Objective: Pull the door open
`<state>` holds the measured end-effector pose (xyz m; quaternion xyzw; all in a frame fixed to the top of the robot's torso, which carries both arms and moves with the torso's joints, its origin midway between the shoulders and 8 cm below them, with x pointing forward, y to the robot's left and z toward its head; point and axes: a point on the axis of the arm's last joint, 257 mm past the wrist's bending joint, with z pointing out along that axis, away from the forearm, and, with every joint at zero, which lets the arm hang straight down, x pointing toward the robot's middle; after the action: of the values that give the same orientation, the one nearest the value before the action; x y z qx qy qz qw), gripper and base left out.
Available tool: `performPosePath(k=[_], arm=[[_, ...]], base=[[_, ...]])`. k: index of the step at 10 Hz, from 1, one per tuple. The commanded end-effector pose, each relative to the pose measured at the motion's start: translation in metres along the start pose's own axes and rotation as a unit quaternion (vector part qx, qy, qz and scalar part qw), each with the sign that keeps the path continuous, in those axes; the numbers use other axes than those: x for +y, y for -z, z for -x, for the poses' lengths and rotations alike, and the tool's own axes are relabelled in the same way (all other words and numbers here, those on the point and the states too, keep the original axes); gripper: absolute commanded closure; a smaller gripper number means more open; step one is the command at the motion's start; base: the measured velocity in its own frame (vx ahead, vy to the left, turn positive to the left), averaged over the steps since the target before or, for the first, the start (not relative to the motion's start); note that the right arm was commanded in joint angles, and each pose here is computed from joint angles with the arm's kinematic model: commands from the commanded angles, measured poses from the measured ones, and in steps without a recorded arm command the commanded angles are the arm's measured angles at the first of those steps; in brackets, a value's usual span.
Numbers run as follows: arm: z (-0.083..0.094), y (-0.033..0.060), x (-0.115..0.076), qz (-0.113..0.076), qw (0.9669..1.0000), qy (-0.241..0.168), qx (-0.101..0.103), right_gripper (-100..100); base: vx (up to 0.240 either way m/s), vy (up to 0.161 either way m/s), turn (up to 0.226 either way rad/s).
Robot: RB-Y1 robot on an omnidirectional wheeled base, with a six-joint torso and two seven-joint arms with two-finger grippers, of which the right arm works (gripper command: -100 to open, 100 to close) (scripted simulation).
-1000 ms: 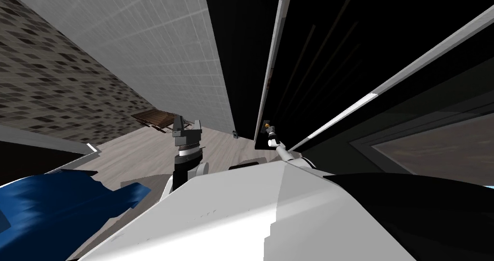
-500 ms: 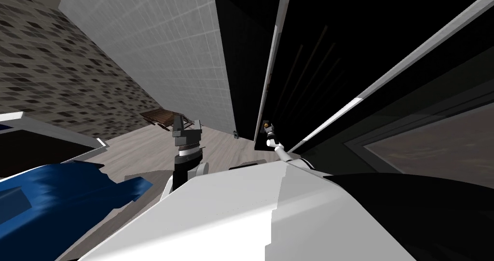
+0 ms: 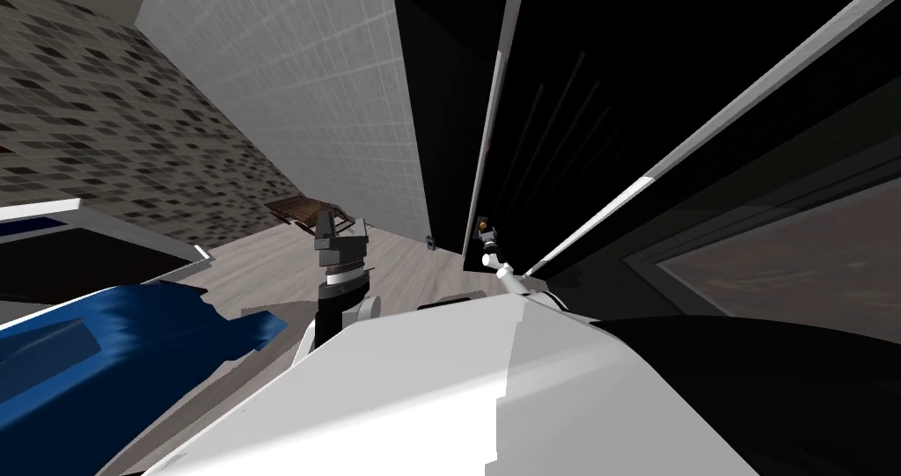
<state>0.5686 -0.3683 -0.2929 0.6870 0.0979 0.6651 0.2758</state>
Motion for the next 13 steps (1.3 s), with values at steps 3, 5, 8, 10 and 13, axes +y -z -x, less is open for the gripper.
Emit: performPosePath(k=[3,5,8,10,13], arm=[[-0.009,0.0016,-0.019,0.0,0.9944,-0.106,-0.007,-100],[-0.013,0.0032,-0.027,-0.001,0.9874,-0.158,-0.011,-100],[-0.019,0.0052,-0.038,-0.001,0.975,-0.222,-0.016,-100],[-0.022,0.0061,-0.043,-0.001,0.9682,-0.249,-0.018,-100],[0.003,0.0049,-0.006,0.018,0.9697,-0.243,-0.024,-100]], base=[[-0.101,-0.042,0.045],[-0.101,-0.032,0.04],[-0.086,-0.041,0.031],[-0.07,-0.039,0.019],[0.1,0.027,0.137]])
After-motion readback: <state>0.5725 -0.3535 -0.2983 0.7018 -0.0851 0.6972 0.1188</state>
